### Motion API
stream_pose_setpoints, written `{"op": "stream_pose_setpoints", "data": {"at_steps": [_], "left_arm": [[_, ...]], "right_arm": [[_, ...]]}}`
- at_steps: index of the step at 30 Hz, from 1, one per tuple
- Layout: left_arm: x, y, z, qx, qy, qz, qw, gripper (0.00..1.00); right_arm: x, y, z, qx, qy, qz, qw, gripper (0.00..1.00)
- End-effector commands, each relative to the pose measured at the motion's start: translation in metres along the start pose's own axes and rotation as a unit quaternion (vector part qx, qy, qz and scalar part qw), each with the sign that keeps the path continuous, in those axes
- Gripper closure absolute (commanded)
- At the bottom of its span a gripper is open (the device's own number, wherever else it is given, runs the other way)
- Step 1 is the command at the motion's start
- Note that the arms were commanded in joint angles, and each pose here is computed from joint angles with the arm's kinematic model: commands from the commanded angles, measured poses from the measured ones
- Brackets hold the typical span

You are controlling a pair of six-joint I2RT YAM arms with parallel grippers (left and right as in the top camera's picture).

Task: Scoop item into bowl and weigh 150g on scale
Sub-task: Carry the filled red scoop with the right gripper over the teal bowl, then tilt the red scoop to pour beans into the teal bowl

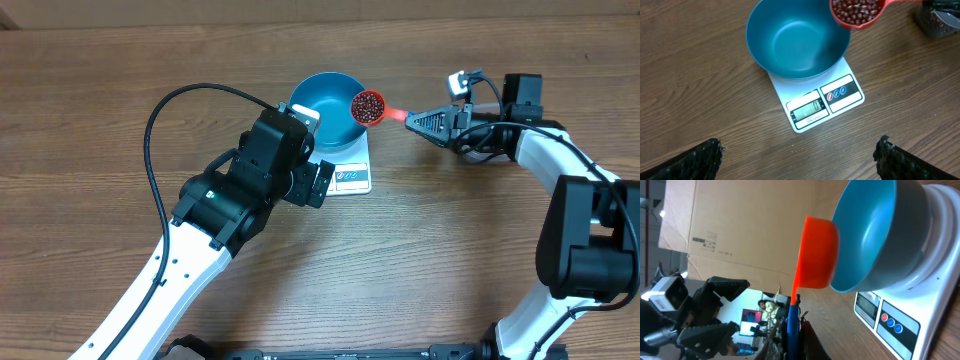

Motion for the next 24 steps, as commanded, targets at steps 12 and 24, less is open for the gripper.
{"op": "stream_pose_setpoints", "data": {"at_steps": [12,24], "left_arm": [[-0.005,0.003,-0.007,-0.005,-0.014,-0.002,1.0,0.0],[-0.005,0.003,-0.007,-0.005,-0.014,-0.002,1.0,0.0]], "right_arm": [[-0.012,-0.002,0.037,0.066,-0.01,-0.077,0.995,0.96],[-0.017,0.002,0.064,0.098,-0.007,-0.252,0.963,0.96]]}}
Point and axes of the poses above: each gripper's point midway between its finger pads, its own z axis out along the fingers, its own y axis along the line the jaws close on, x = y × z, the point moved 8 cm from there along -z, back along the fingers, and after that the axes turned 3 degrees about z, right-handed, at the moved point
